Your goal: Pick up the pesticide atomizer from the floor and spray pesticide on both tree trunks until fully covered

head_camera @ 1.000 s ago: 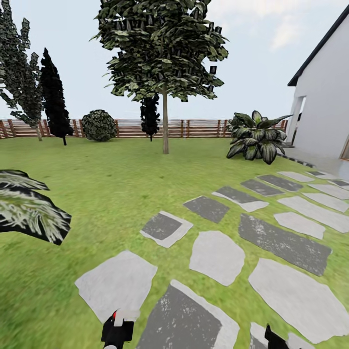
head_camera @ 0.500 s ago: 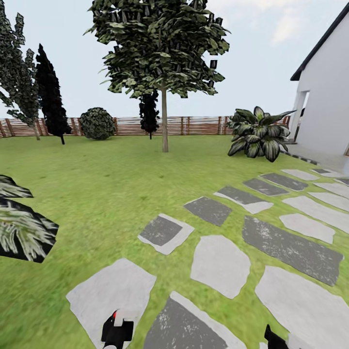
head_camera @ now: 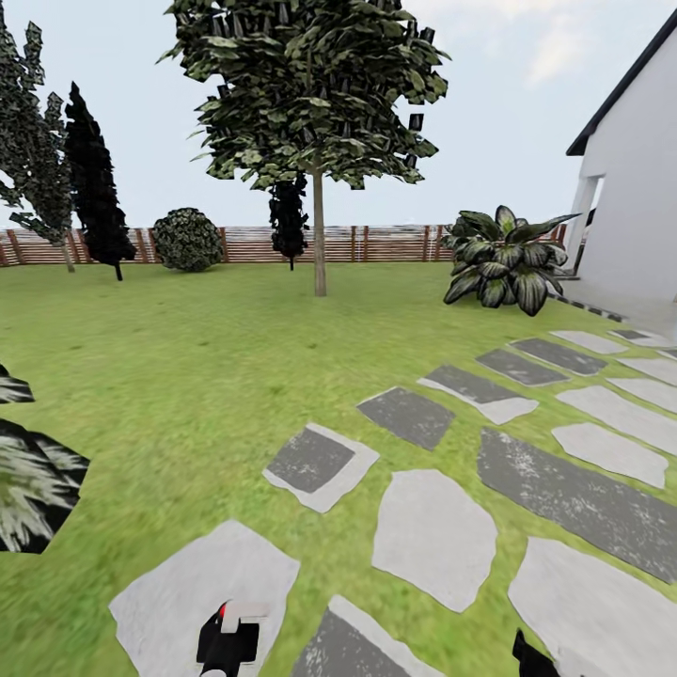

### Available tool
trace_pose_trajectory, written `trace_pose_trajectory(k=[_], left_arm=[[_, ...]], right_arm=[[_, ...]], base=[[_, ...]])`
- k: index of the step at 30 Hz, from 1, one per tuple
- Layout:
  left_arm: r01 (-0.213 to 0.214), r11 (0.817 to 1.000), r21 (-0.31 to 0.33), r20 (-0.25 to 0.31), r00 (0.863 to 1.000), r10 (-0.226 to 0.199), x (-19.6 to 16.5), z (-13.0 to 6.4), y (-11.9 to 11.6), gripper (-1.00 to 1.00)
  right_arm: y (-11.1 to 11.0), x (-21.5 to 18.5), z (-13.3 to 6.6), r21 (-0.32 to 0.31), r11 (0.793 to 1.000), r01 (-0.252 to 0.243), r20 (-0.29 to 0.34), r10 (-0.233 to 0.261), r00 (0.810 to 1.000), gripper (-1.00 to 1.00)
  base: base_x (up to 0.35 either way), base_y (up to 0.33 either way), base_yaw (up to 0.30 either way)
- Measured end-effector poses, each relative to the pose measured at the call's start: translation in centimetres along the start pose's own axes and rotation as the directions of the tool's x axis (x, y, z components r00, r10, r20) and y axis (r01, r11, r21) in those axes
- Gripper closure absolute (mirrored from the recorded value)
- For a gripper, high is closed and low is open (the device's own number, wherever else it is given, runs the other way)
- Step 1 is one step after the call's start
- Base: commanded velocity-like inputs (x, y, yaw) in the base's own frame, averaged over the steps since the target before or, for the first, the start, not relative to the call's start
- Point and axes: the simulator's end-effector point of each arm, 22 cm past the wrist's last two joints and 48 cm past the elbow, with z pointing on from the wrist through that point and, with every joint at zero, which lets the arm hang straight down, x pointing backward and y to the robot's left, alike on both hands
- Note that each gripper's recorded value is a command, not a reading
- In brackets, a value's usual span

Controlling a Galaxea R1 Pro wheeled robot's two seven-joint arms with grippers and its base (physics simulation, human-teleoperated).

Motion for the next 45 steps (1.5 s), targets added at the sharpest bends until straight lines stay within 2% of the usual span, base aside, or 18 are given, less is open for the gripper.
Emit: trace_pose_trajectory(k=[28,45], left_arm=[[0.0,1.0,0.0,0.002,1.0,0.0,-0.08,0.0,-0.02,1.0],[-0.002,1.0,0.001,0.003,1.0,0.002,-0.11,0.0,-0.05,1.0]], right_arm=[[0.27,-0.07,0.0,-0.01,1.0,0.003,0.002,-0.003,1.0,-1.0],[0.27,-0.06,0.0,-0.01,1.0,0.003,0.002,-0.003,1.0,-1.0]], base=[[0.34,0.0,0.039],[0.34,0.0,-0.07]])
